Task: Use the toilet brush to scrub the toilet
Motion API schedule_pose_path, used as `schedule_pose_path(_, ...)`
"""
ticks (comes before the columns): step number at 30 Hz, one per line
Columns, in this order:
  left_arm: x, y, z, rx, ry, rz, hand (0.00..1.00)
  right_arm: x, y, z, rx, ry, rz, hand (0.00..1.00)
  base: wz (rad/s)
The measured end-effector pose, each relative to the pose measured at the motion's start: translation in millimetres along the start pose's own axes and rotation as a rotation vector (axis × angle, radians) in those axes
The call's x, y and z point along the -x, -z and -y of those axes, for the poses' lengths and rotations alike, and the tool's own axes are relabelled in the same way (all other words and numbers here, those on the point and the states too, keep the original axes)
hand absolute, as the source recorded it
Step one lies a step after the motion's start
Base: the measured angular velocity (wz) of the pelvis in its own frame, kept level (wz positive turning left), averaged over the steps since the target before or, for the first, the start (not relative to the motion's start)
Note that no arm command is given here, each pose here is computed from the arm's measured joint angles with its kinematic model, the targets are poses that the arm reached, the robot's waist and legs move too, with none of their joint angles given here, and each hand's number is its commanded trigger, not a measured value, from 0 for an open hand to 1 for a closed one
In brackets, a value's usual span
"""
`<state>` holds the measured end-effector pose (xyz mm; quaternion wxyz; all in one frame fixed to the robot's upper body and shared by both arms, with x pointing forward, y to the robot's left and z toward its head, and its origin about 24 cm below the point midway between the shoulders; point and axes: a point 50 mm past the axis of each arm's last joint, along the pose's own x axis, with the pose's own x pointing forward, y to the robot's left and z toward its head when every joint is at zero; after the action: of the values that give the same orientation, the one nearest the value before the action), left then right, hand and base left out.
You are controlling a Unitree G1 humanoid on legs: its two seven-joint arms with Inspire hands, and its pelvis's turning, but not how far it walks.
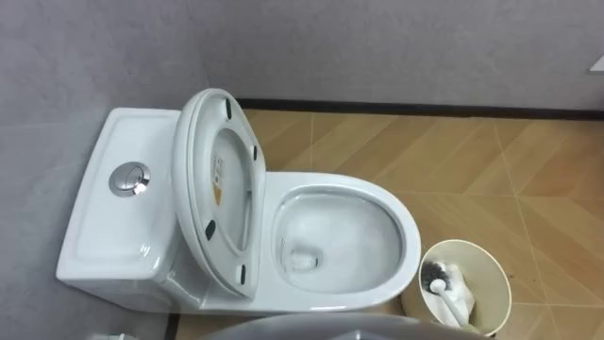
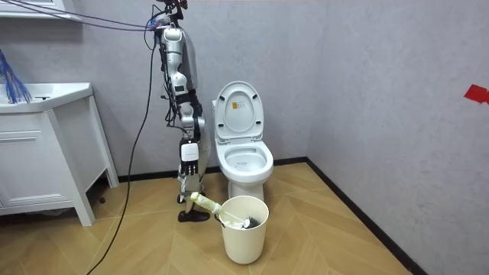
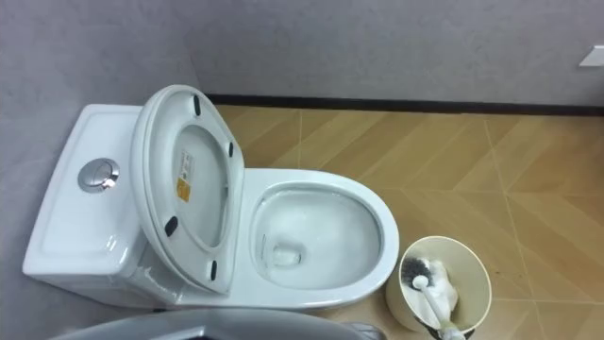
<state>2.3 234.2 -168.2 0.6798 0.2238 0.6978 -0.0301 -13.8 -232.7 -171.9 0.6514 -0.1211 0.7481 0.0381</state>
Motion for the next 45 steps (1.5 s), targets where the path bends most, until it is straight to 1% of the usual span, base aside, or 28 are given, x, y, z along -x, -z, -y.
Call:
schedule_pose_path(14,0.0,-2.9,-2.4,-0.039,-0.023,0.014,0.00,0.1,3.4,4.5,-0.026,0.070,-0.001,0.00,-0.07)
schedule_pose_path(17,0.0,-4.8,-3.9,-0.056,-0.032,0.018,0.00,0.7,1.1,8.1,-0.043,0.105,0.017,0.00,0.00)
schedule_pose_path(24,0.1,-6.6,-4.3,-0.055,-0.061,0.035,0.00,4.6,-14.4,20.3,-0.096,0.234,0.123,0.00,-0.08)
schedule_pose_path(29,0.3,-7.6,-5.1,-0.054,-0.080,0.047,0.00,5.8,-15.2,23.8,-0.142,0.307,0.140,0.00,0.00)
schedule_pose_path(33,0.4,-8.0,-7.2,-0.040,-0.092,0.050,0.00,6.7,-13.3,27.8,-0.201,0.366,0.139,0.00,0.00)
schedule_pose_path(36,0.3,-6.4,-9.4,-0.017,-0.100,0.046,0.00,6.5,-8.5,29.9,-0.280,0.389,0.122,0.00,0.00)
schedule_pose_path(42,0.5,-2.8,-12.0,-0.040,-0.130,0.040,0.00,5.6,2.7,30.5,-0.468,0.404,0.071,0.00,-0.04)
schedule_pose_path(45,1.3,-2.0,-13.3,-0.043,-0.139,0.046,0.00,6.5,5.2,34.1,-0.599,0.431,0.058,0.00,-0.04)
